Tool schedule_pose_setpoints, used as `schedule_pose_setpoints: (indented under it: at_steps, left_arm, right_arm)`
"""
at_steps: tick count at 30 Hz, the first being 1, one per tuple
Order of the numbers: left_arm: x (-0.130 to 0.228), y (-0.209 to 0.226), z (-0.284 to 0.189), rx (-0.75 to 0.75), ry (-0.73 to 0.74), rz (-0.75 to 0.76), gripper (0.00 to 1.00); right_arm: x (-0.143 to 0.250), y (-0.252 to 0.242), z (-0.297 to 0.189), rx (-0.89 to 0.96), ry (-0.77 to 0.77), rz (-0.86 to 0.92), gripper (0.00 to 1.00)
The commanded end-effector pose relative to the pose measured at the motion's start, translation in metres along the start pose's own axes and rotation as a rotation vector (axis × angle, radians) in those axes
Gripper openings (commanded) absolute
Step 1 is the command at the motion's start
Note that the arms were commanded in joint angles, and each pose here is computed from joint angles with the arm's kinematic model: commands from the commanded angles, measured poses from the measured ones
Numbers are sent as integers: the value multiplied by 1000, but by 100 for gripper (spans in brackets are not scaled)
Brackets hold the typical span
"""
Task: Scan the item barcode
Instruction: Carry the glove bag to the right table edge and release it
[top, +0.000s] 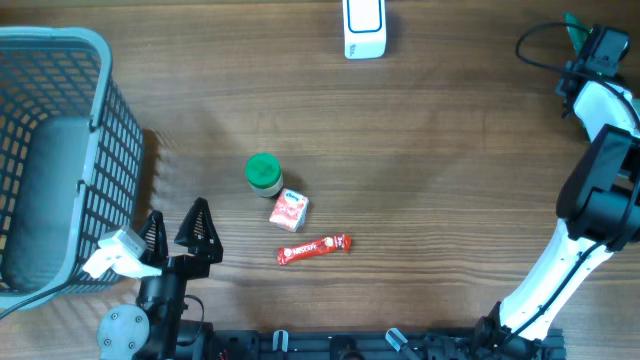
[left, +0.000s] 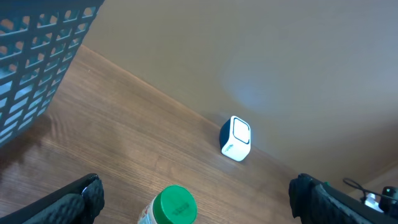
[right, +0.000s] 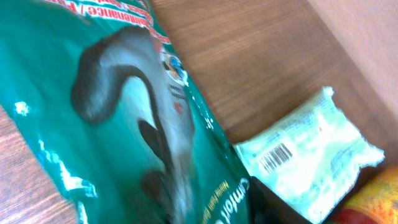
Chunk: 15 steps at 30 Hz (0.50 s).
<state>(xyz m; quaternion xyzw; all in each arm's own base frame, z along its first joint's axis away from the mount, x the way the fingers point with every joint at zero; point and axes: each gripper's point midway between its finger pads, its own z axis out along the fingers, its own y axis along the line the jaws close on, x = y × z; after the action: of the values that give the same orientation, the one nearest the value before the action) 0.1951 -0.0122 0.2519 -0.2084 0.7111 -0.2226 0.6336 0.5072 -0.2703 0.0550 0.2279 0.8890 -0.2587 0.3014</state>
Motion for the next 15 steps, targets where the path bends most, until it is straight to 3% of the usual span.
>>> schedule_pose_setpoints:
  at_steps: [1,2,5,9,12,15]
  left_arm:
    - [3,-2,0,13,10,8,100]
    - [3,-2,0,14,10,8,100]
    - [3,-2,0,14,9,8,100]
    - [3,-2,0,14,10,8,100]
    - [3,-2,0,14,10,8,100]
    - [3,-2,0,14,10,8,100]
  right_arm:
    - [-27,-13,-24,19,-46,135,88]
    - [-35,-11,-32,-7,-59,157,99]
    - [-73,4,-85,-193,-135,242,100]
    - [-134,22,-246,-615,-289,372,100]
    - [-126,23,-351,-786,-273,471,100]
    - [-80,55,-405,-917,-12,638,100]
